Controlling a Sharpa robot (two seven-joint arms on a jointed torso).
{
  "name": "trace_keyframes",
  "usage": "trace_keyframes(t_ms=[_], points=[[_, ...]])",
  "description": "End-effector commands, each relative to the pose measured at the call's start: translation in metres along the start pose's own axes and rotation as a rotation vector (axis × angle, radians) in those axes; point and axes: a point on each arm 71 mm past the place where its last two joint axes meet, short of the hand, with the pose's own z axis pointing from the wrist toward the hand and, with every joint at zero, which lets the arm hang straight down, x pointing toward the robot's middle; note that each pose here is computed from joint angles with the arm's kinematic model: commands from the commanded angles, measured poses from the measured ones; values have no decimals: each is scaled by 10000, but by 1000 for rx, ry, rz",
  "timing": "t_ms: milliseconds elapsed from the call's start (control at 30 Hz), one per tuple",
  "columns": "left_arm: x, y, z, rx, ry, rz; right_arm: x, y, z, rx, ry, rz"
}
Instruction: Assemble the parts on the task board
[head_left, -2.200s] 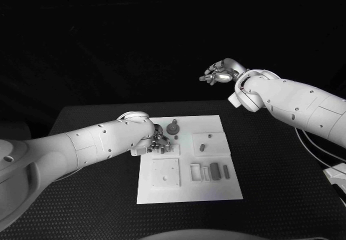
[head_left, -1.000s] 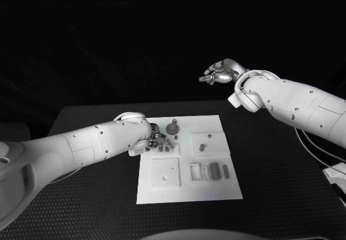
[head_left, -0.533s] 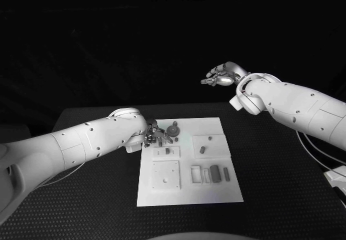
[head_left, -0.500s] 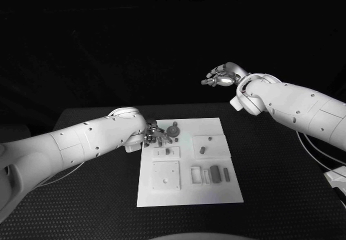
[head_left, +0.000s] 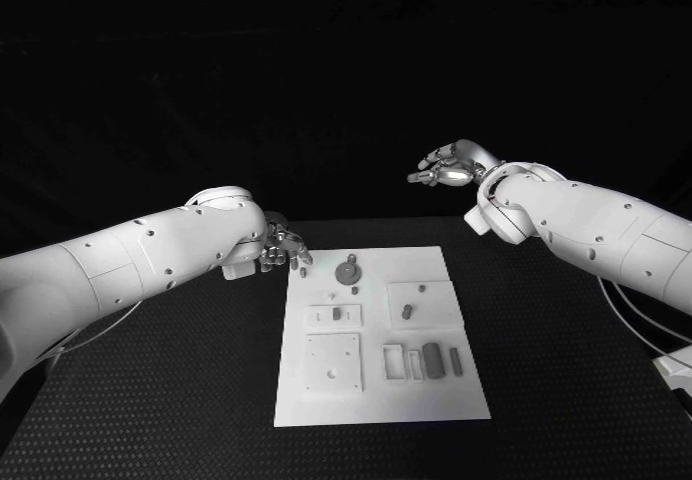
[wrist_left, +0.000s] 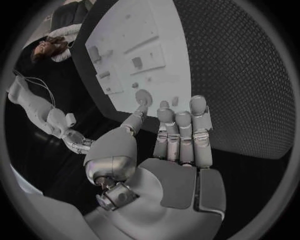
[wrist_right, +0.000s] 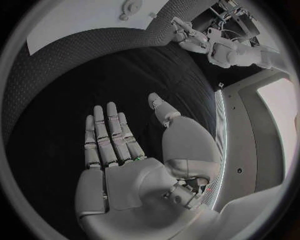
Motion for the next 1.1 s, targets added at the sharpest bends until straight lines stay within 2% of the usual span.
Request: trace_keyframes(t_ms=[33, 200, 433, 667, 733, 1100], points=[[-9, -50, 33, -8, -40, 76, 19, 10, -1, -10, 8, 12], [16, -45, 131, -30, -47, 93, 14, 7, 0, -11, 4, 11], [32, 30, 257, -70, -67, 92, 19, 13, 4, -12, 4, 12], [22, 79, 310, -78, -77, 88, 15, 12, 2, -13, 2, 12], [23, 77, 326, -70, -98, 77, 17, 16, 2, -14, 1, 12], [81, 92, 408, -81, -67, 74, 30, 30, 6, -17, 3, 13]])
